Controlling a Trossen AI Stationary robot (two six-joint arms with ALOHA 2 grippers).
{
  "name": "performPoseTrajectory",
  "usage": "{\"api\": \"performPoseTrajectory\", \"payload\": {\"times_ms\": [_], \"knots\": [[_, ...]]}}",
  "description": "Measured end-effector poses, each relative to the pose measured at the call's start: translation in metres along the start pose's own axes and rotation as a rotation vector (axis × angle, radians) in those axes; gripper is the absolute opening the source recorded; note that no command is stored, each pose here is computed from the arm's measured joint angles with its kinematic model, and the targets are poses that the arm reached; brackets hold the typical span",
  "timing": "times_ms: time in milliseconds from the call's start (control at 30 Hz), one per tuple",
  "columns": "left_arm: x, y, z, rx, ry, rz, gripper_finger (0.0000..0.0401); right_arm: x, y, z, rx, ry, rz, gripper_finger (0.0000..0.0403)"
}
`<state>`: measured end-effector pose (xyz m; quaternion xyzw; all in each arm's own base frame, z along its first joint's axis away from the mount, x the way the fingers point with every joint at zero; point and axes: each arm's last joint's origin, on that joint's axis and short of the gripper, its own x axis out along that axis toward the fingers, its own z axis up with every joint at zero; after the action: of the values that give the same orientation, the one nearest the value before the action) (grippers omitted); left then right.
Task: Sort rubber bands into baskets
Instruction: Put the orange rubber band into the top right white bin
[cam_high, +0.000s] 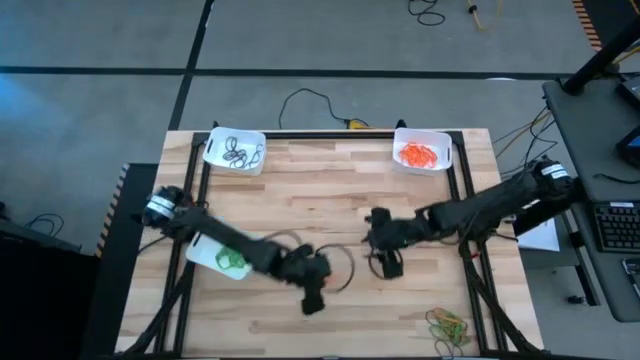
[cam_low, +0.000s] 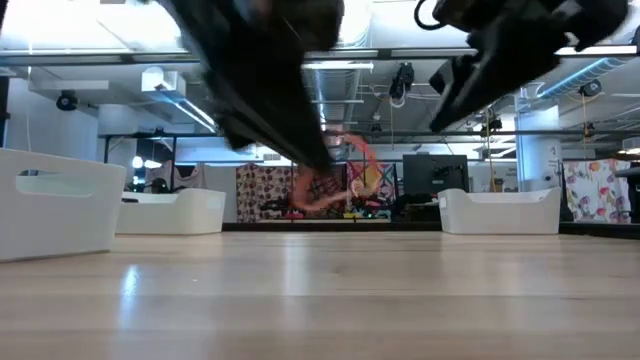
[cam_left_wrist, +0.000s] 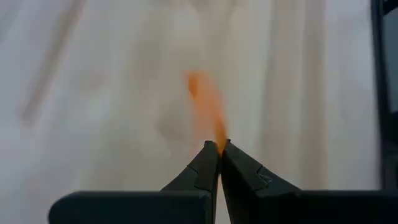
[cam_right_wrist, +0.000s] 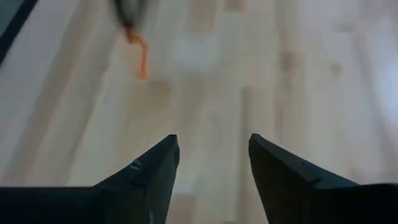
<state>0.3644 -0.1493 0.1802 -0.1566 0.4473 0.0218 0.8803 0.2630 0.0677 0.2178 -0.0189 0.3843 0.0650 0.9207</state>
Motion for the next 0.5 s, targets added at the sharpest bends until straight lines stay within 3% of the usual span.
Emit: {"api": "performPoseTrajectory", "payload": {"times_ms": [100, 267, 500], "knots": [[0.014, 0.035, 0.018, 0.032, -0.033, 0.001, 0.0000, 0.009, 0.013, -0.009, 0.004, 0.068, 0.016, 0.0207], [0.037, 0.086, 0.038, -0.002, 0.005, 0.004, 0.0000, 0.017, 0.021, -0.036, 0.034, 0.220, -0.090, 0.0216], [0.068, 0.091, 0.045, -0.010, 0.024, -0.062, 0.0000, 0.021, 0.018, -0.062, 0.133, 0.162, -0.122, 0.0217]]}}
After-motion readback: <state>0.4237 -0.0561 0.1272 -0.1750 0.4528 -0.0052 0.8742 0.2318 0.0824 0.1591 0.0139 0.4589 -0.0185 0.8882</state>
